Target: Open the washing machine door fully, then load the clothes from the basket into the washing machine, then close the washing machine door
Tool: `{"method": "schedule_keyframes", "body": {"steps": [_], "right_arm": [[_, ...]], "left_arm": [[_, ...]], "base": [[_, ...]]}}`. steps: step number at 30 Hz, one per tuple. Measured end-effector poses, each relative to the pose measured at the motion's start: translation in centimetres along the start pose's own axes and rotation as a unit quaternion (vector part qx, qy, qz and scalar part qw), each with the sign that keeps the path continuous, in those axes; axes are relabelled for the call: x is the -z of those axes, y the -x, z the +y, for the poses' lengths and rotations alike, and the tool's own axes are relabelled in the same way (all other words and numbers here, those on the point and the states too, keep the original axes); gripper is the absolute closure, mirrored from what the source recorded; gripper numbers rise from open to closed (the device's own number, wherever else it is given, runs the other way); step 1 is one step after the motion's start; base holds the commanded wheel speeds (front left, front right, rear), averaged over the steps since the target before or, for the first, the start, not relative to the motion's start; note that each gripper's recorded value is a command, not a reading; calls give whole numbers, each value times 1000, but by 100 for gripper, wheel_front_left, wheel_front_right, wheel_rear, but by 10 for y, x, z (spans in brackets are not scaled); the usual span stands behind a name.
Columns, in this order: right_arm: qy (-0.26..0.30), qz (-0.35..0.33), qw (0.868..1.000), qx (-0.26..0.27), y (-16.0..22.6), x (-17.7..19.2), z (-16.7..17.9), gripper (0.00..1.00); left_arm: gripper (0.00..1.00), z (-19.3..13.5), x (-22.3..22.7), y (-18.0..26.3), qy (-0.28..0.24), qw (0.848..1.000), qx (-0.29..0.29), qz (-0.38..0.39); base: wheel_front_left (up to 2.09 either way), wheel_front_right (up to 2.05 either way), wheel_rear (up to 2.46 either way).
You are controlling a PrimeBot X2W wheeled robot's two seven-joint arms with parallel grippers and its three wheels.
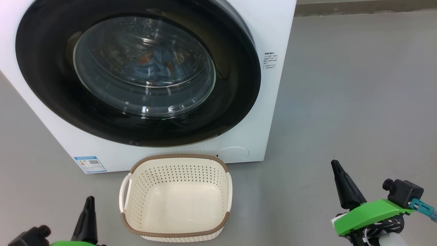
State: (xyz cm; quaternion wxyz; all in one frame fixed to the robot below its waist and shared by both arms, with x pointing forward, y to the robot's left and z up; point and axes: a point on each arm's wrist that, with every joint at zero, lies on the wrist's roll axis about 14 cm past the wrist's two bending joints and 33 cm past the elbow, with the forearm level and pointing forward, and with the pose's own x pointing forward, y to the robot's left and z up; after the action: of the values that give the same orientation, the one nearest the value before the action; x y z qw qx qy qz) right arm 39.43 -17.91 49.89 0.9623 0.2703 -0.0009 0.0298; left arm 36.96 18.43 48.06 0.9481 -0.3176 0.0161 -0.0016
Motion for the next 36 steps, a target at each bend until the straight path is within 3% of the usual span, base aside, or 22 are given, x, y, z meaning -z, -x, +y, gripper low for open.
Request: {"method": "schedule_keyframes", "body": {"steps": [18,36], "right_arm": [[-91,-1,996,21,0,-4,-7,100],[-194,-1,980,43,4,-3,-16,100]], "left_arm": [[100,5,1,-1,89,996,-18,5],[100,7,1,-2,180,983,-28,12]], "base": [[0,0,0],[0,0,0]]}}
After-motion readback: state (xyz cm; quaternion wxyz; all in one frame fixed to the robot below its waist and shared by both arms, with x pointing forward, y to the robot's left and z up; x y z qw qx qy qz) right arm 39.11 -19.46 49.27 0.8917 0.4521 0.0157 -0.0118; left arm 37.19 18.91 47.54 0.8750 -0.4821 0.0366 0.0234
